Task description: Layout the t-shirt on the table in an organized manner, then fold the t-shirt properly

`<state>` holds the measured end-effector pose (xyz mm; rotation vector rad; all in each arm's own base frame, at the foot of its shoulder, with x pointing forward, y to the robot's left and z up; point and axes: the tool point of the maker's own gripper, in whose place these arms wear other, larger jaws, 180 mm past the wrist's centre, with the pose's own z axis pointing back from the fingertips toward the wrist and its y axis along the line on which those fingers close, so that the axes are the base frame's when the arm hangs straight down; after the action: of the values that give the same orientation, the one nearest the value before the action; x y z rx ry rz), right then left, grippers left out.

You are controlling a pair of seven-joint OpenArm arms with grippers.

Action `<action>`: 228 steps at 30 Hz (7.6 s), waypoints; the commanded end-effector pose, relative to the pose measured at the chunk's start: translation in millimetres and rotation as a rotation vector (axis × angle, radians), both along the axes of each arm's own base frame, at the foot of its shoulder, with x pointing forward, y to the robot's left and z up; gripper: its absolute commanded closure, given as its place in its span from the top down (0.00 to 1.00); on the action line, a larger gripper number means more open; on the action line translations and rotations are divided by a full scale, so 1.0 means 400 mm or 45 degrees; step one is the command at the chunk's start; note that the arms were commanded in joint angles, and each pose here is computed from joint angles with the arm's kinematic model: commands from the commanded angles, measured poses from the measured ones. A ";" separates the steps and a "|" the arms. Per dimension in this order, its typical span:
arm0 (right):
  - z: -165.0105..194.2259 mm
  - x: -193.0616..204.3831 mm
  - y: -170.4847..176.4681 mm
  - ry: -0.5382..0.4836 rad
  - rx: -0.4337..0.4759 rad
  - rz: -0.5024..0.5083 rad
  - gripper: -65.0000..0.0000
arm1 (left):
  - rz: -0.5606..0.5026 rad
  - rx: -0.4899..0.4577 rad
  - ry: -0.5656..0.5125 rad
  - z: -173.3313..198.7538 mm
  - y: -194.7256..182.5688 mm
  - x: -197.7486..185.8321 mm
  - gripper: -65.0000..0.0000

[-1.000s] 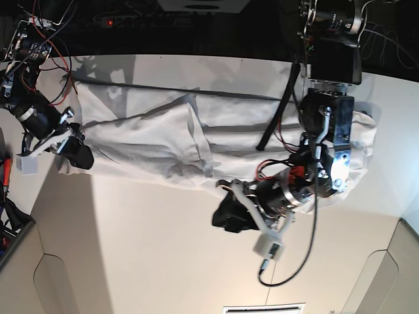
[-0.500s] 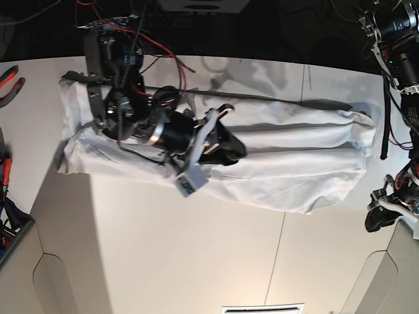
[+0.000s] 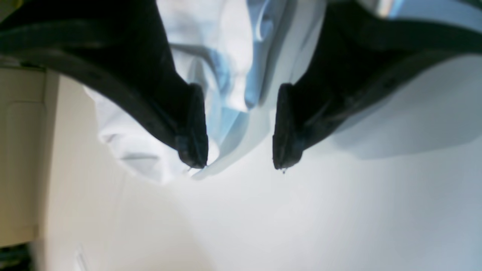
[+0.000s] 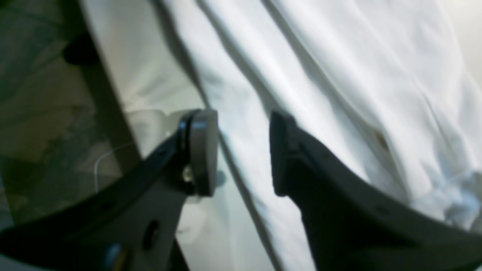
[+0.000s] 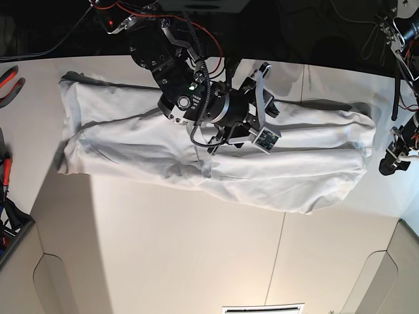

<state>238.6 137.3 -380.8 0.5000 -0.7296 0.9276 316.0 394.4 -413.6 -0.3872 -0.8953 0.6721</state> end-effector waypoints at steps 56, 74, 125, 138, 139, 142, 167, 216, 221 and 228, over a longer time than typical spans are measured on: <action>-0.039 0.124 -0.178 0.046 -0.010 -0.344 0.36 | -0.230 -0.278 -0.257 0.035 -0.214 0.059 0.00; -0.024 0.142 -0.188 0.030 -0.004 -0.407 0.00 | -0.464 -0.631 -0.306 0.105 -0.335 0.031 0.00; -0.228 0.081 -0.661 0.173 -0.476 -1.030 0.00 | -1.294 -0.758 -0.485 0.284 -1.002 0.024 0.00; -0.228 0.081 -0.660 0.176 -0.469 -1.031 0.00 | -1.312 -0.683 -0.470 0.266 -1.079 0.032 0.00; -0.228 0.081 -0.660 0.177 -0.469 -1.031 0.00 | -1.315 -0.642 -0.457 0.253 -1.085 0.033 0.00; -0.228 0.081 -0.660 0.177 -0.469 -1.031 0.00 | -1.338 -0.533 -0.426 0.223 -1.104 0.033 0.00; 0.135 0.209 -0.712 -0.340 -0.400 -1.138 0.00 | -1.435 -0.433 -0.247 0.108 -1.140 -0.067 0.00; -0.112 0.164 -0.862 0.035 -0.433 -1.283 0.00 | -1.604 -0.291 -0.582 0.343 -1.155 -0.103 0.48; -0.112 0.164 -0.862 0.035 -0.432 -1.283 0.00 | -1.603 -0.243 -0.517 0.301 -1.151 -0.119 0.48; -0.112 0.164 -0.863 0.035 -0.433 -1.283 0.00 | -1.601 -0.138 -0.466 0.266 -1.138 -0.109 0.48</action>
<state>293.8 -204.1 -436.9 -0.1651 -0.6218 0.0813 265.9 -58.3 -322.8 -1.0291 -0.7129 -0.5169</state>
